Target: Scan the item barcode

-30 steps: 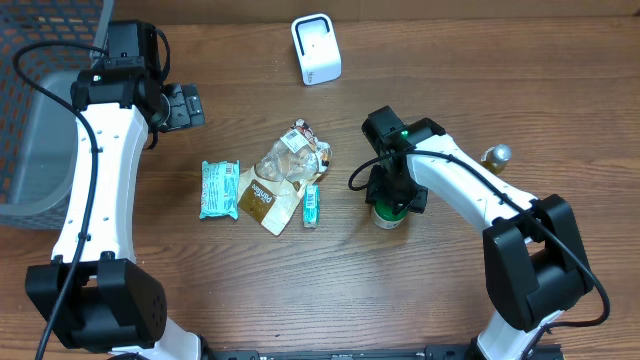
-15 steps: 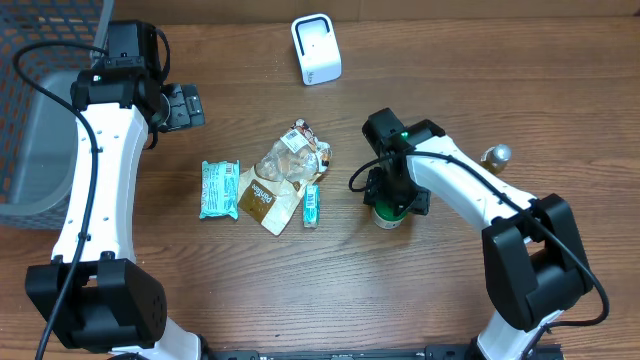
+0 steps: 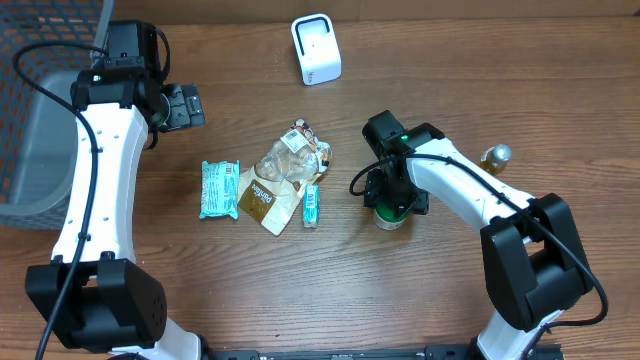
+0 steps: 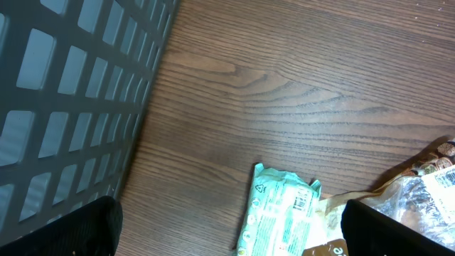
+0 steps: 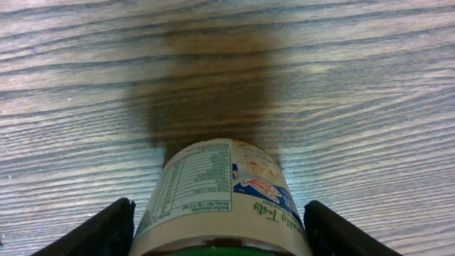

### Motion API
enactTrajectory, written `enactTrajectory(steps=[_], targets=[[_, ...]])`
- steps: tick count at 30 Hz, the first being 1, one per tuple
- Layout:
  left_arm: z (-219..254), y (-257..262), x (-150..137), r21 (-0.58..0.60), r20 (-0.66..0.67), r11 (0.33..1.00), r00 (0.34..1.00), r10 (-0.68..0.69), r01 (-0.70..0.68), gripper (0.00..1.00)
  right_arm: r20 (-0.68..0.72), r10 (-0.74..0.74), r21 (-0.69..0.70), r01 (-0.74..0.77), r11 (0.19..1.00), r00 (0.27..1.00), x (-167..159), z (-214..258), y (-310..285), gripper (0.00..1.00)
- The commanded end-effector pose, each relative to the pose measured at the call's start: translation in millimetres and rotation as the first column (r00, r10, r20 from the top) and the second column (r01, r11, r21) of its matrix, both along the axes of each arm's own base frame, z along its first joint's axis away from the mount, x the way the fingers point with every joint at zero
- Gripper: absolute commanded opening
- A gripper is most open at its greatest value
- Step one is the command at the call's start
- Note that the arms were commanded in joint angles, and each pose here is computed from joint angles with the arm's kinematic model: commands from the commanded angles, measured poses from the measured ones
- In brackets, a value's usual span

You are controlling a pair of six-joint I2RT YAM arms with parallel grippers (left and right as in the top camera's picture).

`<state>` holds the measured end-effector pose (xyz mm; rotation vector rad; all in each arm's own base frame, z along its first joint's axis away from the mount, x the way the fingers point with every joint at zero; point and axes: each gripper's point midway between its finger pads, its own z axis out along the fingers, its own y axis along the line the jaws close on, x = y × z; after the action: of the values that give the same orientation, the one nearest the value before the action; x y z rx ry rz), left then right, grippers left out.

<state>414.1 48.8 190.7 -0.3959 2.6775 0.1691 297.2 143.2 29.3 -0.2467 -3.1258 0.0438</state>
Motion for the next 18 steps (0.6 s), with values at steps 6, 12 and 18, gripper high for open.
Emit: enactTrajectory(steps=[6, 12, 18], targets=[[9.3, 1.0, 2.6, 0.007, 0.025, 1.000, 1.000, 0.001, -0.001, 0.99, -0.006, 0.007, -0.009, -0.007, 1.000, 1.000, -2.1, -2.6, -2.2, 0.73], [9.3, 1.0, 2.6, 0.007, 0.025, 1.000, 1.000, 0.001, -0.001, 1.00, -0.006, 0.006, -0.009, -0.006, 1.000, 1.000, -5.6, -11.5, -3.9, 0.73], [9.3, 1.0, 2.6, 0.007, 0.025, 1.000, 1.000, 0.001, -0.001, 1.00, -0.007, 0.007, -0.009, -0.007, 1.000, 1.000, -5.8, -11.5, -3.9, 0.71]])
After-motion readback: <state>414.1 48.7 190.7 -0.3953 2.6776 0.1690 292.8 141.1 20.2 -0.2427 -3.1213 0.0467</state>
